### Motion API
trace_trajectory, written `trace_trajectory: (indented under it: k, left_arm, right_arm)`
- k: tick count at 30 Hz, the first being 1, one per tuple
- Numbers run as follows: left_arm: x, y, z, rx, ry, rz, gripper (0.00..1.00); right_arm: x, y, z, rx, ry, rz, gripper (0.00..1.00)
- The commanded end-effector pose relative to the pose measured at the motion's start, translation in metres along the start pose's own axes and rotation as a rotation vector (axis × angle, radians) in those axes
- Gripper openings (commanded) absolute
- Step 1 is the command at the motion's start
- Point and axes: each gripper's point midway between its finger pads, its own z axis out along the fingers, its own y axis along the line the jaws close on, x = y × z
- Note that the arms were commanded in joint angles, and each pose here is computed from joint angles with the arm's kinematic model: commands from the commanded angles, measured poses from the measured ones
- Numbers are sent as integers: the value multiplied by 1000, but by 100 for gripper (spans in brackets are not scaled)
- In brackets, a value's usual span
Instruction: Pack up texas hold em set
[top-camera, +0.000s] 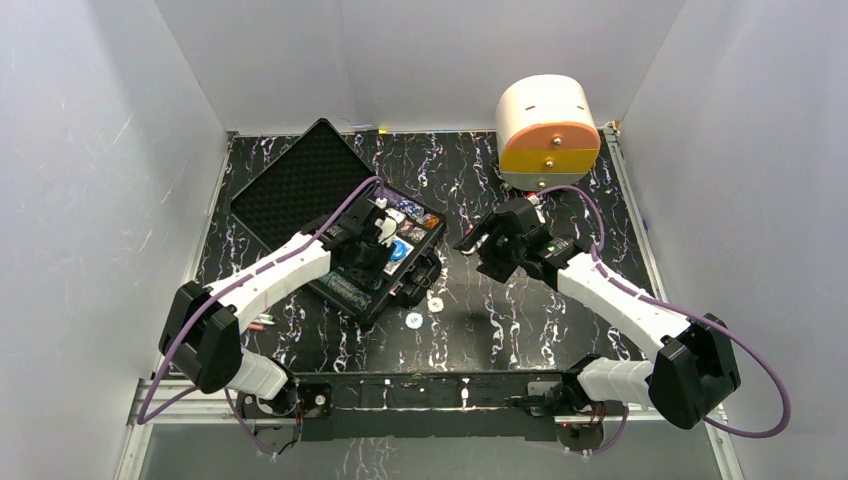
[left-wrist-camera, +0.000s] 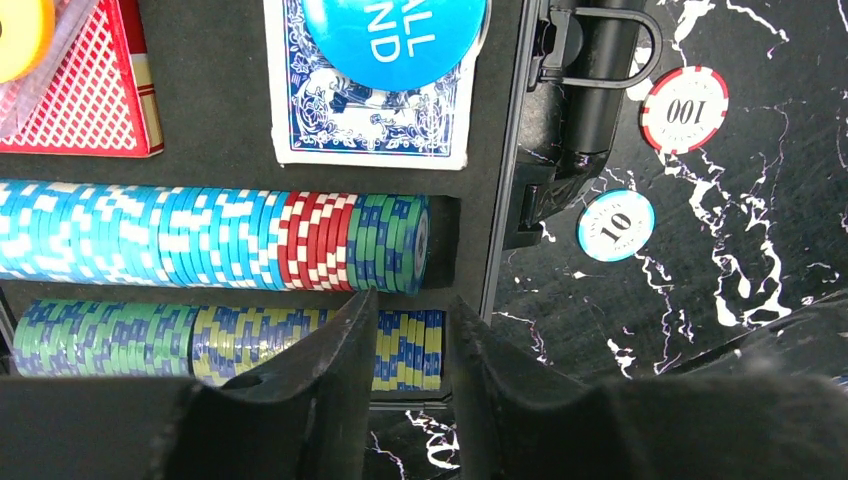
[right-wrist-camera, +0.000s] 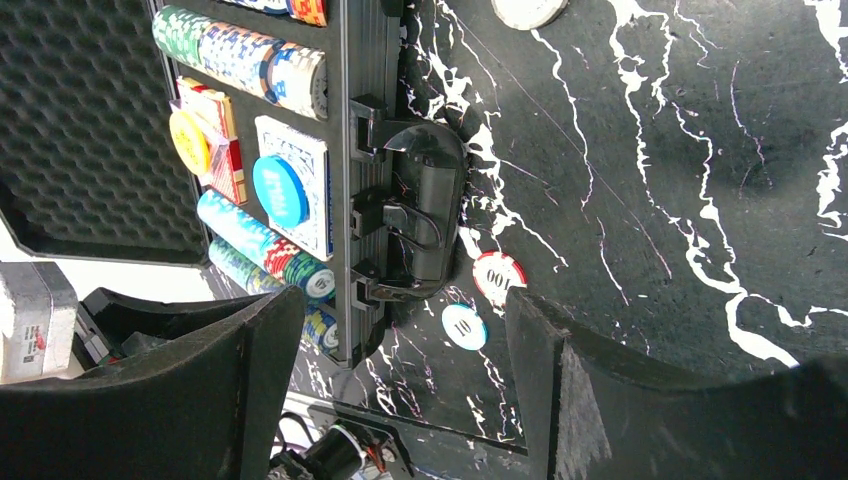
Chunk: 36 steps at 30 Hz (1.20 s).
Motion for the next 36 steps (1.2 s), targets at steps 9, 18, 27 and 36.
trace_trajectory:
  k: [9, 18, 27, 36]
  left_arm:
    - [-44, -9, -41, 38, -190, -42, 45]
    - [-107, 30, -127, -144, -634, -277, 64]
    - [-125, 67, -235, -283, -982, -422, 72]
    - [-116, 77, -259, -323, -1037, -447, 75]
  right_arm:
    - [0, 6, 9, -24, 27, -119, 80]
    - [41, -6, 32, 121, 130, -439, 77]
    - [107, -8, 47, 233, 203, -676, 77]
    - [153, -11, 66, 289, 287, -849, 69]
